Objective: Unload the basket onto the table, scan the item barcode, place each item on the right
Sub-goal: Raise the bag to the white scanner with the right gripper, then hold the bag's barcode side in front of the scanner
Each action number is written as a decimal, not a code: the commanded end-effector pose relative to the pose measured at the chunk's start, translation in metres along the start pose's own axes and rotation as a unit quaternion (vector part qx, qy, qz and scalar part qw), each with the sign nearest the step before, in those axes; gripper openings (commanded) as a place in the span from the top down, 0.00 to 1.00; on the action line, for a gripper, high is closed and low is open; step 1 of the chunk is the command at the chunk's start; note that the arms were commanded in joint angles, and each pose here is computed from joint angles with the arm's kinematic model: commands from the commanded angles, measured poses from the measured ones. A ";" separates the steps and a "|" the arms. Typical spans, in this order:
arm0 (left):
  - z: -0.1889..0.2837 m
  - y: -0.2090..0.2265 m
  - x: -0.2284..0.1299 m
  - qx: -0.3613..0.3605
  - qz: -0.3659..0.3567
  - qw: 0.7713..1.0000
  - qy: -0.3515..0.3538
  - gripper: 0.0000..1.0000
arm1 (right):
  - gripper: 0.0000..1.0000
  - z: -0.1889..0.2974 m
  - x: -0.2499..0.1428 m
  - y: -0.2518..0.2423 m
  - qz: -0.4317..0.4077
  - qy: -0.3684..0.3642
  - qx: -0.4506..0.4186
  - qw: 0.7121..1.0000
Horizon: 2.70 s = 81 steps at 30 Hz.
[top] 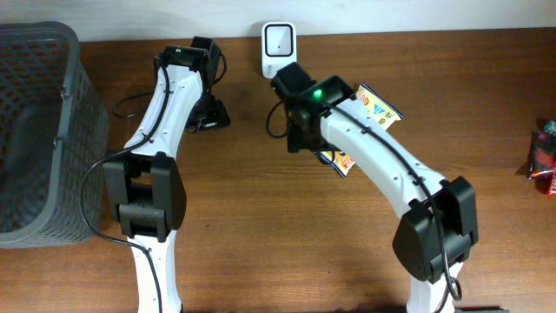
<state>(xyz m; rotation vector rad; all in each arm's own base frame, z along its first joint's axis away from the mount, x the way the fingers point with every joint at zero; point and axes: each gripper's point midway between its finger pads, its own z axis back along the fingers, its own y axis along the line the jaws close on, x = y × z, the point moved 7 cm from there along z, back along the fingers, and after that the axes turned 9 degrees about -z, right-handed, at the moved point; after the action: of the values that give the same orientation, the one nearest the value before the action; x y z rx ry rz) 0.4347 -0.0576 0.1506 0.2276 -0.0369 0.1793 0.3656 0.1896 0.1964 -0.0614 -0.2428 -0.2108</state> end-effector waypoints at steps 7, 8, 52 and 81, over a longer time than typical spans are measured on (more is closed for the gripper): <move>0.000 0.001 0.001 0.002 0.007 1.000 -0.001 0.01 | 0.15 -0.015 0.086 -0.079 -0.162 -0.007 0.110 0.981; 0.000 0.001 0.001 0.002 0.007 1.000 -0.001 0.01 | 0.15 -0.017 0.089 -0.081 -0.167 -0.004 0.121 0.979; 0.000 0.002 0.001 0.002 0.008 1.000 0.000 0.01 | 0.96 -0.045 0.171 -0.006 -0.106 -0.101 0.256 0.956; 0.000 0.002 0.001 0.002 0.008 1.000 0.000 0.01 | 0.96 -0.066 0.170 0.066 0.146 -0.270 0.141 0.941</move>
<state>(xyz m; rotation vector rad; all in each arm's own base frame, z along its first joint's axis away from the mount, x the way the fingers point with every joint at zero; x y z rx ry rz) 0.4347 -0.0576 0.1506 0.2276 -0.0369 0.1793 0.5555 0.2136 0.1587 0.1420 -0.7723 0.1399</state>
